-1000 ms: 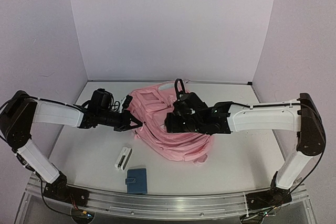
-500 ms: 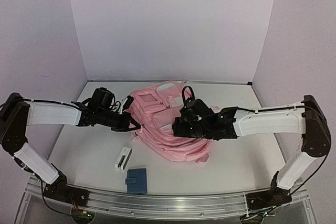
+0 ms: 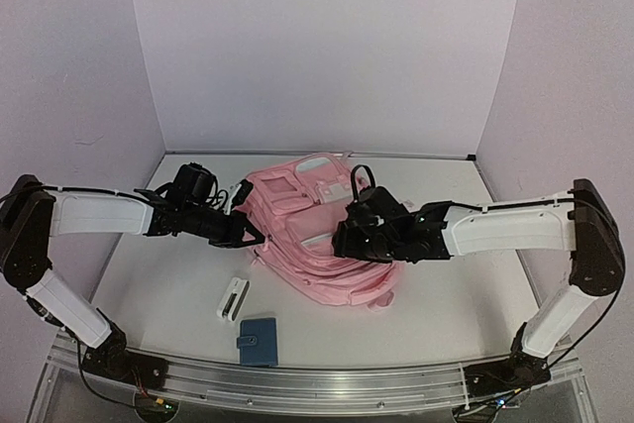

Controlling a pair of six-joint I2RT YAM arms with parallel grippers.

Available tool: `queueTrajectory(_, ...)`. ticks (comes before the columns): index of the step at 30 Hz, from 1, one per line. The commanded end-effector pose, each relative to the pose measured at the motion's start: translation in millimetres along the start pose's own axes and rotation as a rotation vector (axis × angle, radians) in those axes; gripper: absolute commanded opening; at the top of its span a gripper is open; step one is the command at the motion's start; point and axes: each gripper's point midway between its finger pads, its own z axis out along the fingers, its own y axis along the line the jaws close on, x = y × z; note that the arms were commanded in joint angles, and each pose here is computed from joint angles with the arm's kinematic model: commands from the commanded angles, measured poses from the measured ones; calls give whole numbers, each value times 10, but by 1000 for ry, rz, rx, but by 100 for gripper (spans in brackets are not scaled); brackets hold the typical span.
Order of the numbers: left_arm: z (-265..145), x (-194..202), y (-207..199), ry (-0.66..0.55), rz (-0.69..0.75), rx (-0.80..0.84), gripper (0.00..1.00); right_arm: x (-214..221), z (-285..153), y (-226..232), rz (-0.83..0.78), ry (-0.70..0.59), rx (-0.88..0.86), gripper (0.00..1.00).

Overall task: Pack the student bag
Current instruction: Zip the student bag at the center of the board.

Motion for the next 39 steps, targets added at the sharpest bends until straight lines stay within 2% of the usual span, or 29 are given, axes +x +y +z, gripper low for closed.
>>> queueTrajectory(1,-101,-60,-73,-4,34,-18,0,54,38,-19,40,15,-3,69)
queueTrajectory(7,-82,-50,-56,2,29,-19,0,34,-33,-157,74,-15,26,69)
queueTrajectory(15,-112,-58,-117,5,45,-1,0,17,70,-77,52,-13,27,67)
queueTrajectory(24,-91,122,-337,72,106,28,0,-96,144,192,53,-46,-66,52)
queueTrajectory(32,38,370,-473,171,207,-79,0,-164,225,345,69,-65,-108,46)
queueTrajectory(37,107,418,-595,178,245,-105,0,-165,284,374,84,-71,-114,42)
queueTrajectory(39,138,416,-696,171,241,-70,0,-157,294,369,90,-70,-112,36)
